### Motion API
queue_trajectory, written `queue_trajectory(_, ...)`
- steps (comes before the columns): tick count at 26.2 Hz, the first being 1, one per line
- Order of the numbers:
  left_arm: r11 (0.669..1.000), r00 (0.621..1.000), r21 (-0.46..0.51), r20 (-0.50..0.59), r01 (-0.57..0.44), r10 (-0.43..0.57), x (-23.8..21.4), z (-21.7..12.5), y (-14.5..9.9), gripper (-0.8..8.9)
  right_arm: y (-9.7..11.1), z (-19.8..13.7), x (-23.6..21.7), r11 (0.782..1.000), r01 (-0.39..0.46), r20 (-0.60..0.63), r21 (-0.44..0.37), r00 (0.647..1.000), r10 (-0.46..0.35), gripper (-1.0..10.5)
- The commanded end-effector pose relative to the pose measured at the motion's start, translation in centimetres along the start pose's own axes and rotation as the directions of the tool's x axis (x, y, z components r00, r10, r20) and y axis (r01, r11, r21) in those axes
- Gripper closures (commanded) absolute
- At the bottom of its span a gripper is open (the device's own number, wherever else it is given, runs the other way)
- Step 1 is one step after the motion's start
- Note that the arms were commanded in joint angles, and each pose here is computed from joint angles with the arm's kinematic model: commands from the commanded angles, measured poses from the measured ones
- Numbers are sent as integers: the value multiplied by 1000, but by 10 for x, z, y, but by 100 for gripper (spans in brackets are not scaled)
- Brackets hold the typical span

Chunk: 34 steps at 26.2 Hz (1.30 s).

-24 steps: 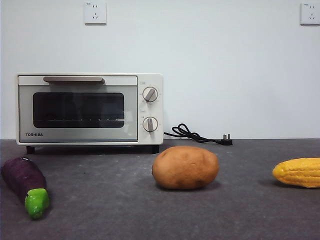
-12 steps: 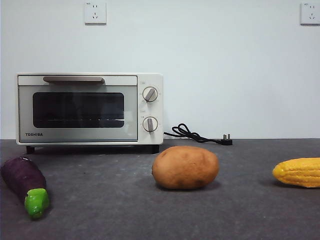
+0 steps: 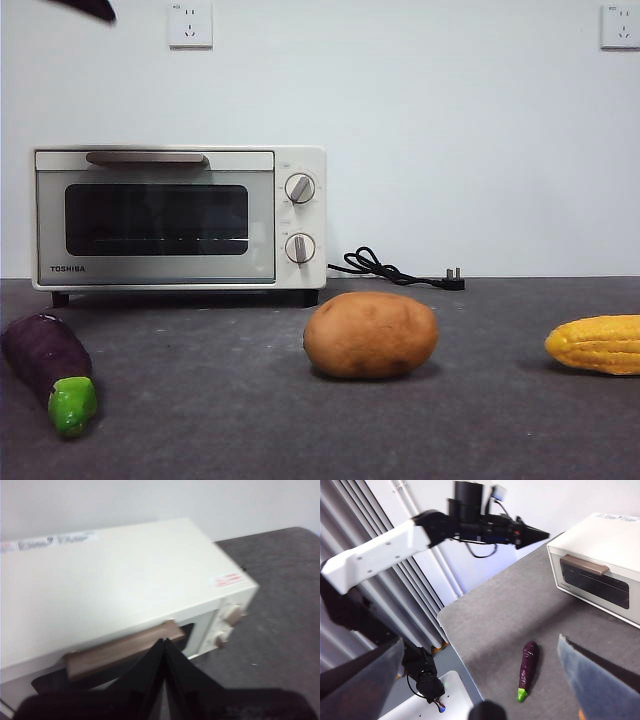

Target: Take the eggplant from the table,put the eggplant in the oven

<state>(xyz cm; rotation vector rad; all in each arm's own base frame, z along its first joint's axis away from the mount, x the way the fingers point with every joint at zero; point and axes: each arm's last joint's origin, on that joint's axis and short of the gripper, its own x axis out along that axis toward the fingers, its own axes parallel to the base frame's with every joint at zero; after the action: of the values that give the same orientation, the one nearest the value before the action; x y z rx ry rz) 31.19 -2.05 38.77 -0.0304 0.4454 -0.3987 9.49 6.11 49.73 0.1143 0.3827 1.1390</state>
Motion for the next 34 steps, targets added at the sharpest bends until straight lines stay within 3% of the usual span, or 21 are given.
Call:
queue_trajectory(1, 1000, 1000, -1, -26, -3, 3, 23, -6, 14, 819, 1, 1, -1, 1000, -5, 5, -9, 1000, 5, 309)
queue_trajectory(12, 999, 996, -38, -85, -26, 22, 75, -30, 45, 819, -4, 1, 4, 1000, 0, -13, 7, 1000, 0, 312)
queue_trajectory(21, 999, 999, -19, -36, -29, 29, 87, -31, 51, 819, -10, 1, 11, 999, 2, -42, 33, 999, -1, 312)
queue_trajectory(34, 998, 993, -52, -117, -26, 20, 111, -51, 60, 819, -18, 2, 19, 999, 4, -61, 51, 998, -1, 312)
